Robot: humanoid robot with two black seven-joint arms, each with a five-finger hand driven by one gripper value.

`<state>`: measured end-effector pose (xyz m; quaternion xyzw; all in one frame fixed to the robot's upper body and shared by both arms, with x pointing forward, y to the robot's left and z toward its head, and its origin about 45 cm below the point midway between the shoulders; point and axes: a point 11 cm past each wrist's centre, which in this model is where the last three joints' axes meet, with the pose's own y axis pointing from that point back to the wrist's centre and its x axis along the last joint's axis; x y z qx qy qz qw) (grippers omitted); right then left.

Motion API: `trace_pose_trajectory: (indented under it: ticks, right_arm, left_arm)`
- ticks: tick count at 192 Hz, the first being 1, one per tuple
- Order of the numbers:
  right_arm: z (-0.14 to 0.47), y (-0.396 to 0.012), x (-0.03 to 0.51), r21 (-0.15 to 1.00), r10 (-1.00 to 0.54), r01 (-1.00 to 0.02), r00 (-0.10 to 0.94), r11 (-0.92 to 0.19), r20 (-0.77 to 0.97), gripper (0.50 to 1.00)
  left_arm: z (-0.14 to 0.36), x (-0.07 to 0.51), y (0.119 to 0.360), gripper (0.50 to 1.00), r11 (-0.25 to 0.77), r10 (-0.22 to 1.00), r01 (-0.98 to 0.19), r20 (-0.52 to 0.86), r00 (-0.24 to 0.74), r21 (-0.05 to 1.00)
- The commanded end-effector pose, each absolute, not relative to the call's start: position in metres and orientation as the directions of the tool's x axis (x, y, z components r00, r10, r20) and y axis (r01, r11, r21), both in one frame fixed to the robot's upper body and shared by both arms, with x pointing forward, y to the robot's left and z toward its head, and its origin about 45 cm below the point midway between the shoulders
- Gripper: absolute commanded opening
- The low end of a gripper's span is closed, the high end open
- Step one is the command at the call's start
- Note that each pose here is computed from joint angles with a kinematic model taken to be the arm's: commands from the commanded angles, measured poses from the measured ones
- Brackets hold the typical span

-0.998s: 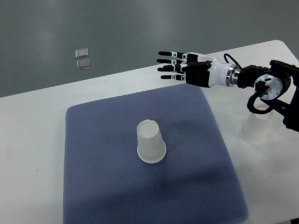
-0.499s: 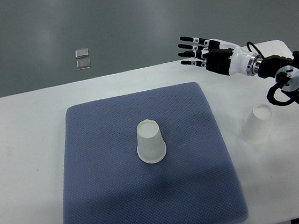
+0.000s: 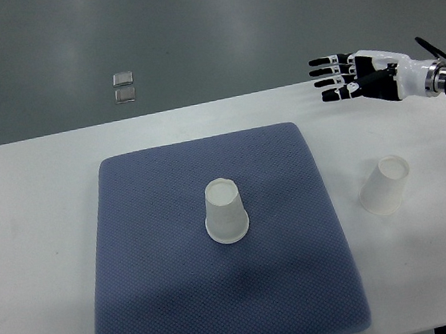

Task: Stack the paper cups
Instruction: 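Lower the right hand around the white cup and close fingers on it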

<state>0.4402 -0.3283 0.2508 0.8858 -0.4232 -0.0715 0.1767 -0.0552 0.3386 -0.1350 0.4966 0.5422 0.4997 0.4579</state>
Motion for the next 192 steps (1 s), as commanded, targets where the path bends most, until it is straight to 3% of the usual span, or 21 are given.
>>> trace_pose_trajectory:
  ticks: [1,61,105,192]
  right_arm:
    - [0.266,-0.327,0.430,0.398,-0.703,-0.691,0.697,-0.603,0.144,0.926]
    - [0.292,-0.328,0.397,0.569,-0.312,-0.612,0.782,-0.550,0.540,0.924]
    - [0.274,-0.343,0.373,0.693,-0.051,-0.579,0.781,-0.430,0.622,0.924]
    - [0.216,-0.349,0.354,0.724,0.054,-0.595,0.759,-0.349,0.649,0.921]
  left_arm:
    - [-0.135,-0.055,0.339,1.000,0.007,0.996,0.080,0.000,-0.089,0.997]
    - [-0.135,-0.055,0.339,1.000,0.007,0.996,0.081,0.000,-0.087,0.997]
    - [-0.135,-0.056,0.339,1.000,0.007,0.996,0.082,0.000,-0.088,0.997]
    - [-0.135,-0.056,0.339,1.000,0.007,0.996,0.082,0.000,-0.088,0.997]
